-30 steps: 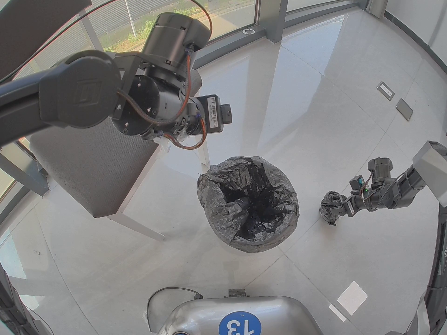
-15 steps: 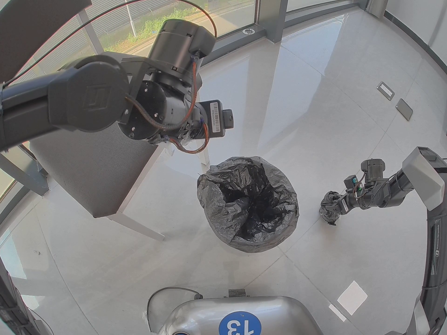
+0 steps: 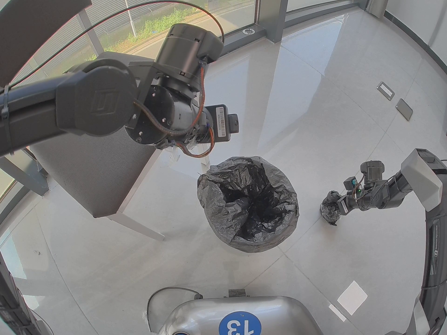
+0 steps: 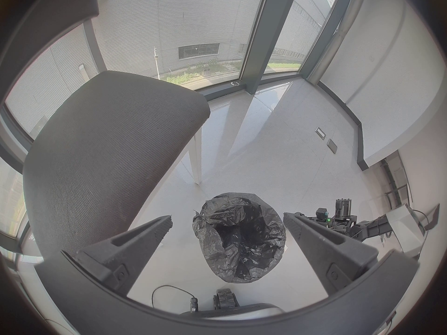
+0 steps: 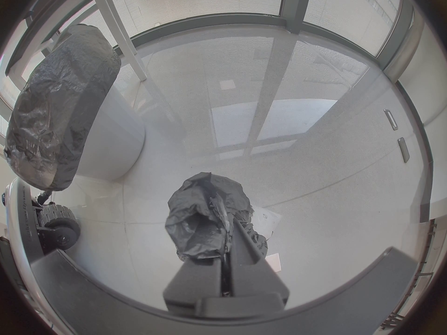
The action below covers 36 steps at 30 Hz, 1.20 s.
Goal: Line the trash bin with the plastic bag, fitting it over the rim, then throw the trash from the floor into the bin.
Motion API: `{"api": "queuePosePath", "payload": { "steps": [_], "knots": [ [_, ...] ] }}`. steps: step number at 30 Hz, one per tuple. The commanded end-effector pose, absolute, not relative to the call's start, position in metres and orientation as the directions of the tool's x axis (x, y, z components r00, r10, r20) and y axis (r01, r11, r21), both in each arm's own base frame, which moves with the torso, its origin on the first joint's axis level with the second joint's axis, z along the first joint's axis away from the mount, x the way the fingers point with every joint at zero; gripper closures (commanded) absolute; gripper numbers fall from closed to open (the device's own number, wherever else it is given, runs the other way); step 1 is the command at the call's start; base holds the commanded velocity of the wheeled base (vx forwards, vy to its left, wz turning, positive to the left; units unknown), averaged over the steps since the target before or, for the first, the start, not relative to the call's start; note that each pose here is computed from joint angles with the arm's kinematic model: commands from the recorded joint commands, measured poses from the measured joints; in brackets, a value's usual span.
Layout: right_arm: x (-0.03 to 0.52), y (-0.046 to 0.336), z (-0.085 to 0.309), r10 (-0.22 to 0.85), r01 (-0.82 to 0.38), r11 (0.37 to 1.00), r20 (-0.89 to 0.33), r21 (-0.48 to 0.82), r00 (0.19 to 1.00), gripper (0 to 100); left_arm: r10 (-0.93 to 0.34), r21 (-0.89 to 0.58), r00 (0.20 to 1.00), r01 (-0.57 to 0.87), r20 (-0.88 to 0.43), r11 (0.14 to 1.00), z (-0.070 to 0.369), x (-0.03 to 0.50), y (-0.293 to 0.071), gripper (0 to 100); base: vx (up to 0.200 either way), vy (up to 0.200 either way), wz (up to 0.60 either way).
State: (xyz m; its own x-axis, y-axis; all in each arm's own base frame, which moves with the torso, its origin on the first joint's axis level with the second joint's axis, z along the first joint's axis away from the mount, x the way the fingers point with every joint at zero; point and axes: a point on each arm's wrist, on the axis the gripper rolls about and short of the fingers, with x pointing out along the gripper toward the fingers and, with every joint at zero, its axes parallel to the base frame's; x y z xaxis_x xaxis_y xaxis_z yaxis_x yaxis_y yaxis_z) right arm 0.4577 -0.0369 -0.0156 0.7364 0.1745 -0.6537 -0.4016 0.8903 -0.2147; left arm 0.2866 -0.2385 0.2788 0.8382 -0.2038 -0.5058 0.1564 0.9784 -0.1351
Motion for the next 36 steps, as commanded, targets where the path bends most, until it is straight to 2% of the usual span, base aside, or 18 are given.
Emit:
{"api": "queuePosePath", "payload": {
  "steps": [1,5,8,9,13,15,19,21,22,26,36],
  "knots": [
    [0.452,-0.040,-0.016,0.169,-0.401,0.891,-0.665,-0.213,0.728,100,-0.205,-0.130,0.833,0.160,-0.514,0.978,0.274,0.288,-0.243,0,0.000,0.000,0.00],
    [0.434,-0.043,0.022,0.160,-0.385,0.893,-0.631,-0.235,0.759,100,-0.215,-0.127,0.827,0.174,-0.520,0.977,0.271,0.286,-0.249,0,0.000,0.000,0.00],
    [0.409,-0.041,0.077,0.163,-0.369,0.888,-0.564,-0.273,0.809,100,-0.217,-0.116,0.815,0.183,-0.537,0.976,0.264,0.286,-0.255,0,0.000,0.000,0.00],
    [0.405,-0.040,0.084,0.168,-0.370,0.887,-0.555,-0.275,0.815,100,-0.217,-0.112,0.813,0.187,-0.540,0.976,0.263,0.285,-0.256,0,0.000,0.000,0.00],
    [0.360,-0.025,0.151,0.233,-0.393,0.863,-0.439,-0.317,0.868,100,-0.195,-0.079,0.806,0.183,-0.559,0.980,0.252,0.284,-0.263,0,0.000,0.000,0.00],
    [0.347,-0.013,0.170,0.263,-0.406,0.850,-0.397,-0.336,0.879,100,-0.194,-0.074,0.800,0.185,-0.567,0.980,0.249,0.281,-0.264,0,0.000,0.000,0.00],
    [0.312,0.024,0.206,0.391,-0.486,0.798,-0.307,-0.357,0.868,100,-0.196,-0.067,0.797,0.193,-0.571,0.979,0.248,0.278,-0.265,0,0.000,0.000,0.00],
    [0.305,0.035,0.208,0.429,-0.516,0.782,-0.299,-0.350,0.852,100,-0.196,-0.065,0.796,0.194,-0.572,0.979,0.247,0.278,-0.265,0,0.000,0.000,0.00],
    [0.291,0.055,0.210,0.493,-0.572,0.751,-0.295,-0.331,0.819,100,-0.193,-0.062,0.798,0.193,-0.571,0.979,0.247,0.278,-0.265,0,0.000,0.000,0.00],
    [0.268,0.083,0.207,0.578,-0.653,0.686,-0.304,-0.321,0.757,100,-0.186,-0.058,0.806,0.187,-0.562,0.981,0.252,0.274,-0.262,0,0.000,0.000,0.00],
    [0.249,0.122,0.206,0.684,-0.751,0.583,-0.313,-0.310,0.659,100,-0.191,-0.075,0.824,0.179,-0.533,0.981,0.274,0.254,-0.235,0,0.000,0.000,0.00]
  ]
}}
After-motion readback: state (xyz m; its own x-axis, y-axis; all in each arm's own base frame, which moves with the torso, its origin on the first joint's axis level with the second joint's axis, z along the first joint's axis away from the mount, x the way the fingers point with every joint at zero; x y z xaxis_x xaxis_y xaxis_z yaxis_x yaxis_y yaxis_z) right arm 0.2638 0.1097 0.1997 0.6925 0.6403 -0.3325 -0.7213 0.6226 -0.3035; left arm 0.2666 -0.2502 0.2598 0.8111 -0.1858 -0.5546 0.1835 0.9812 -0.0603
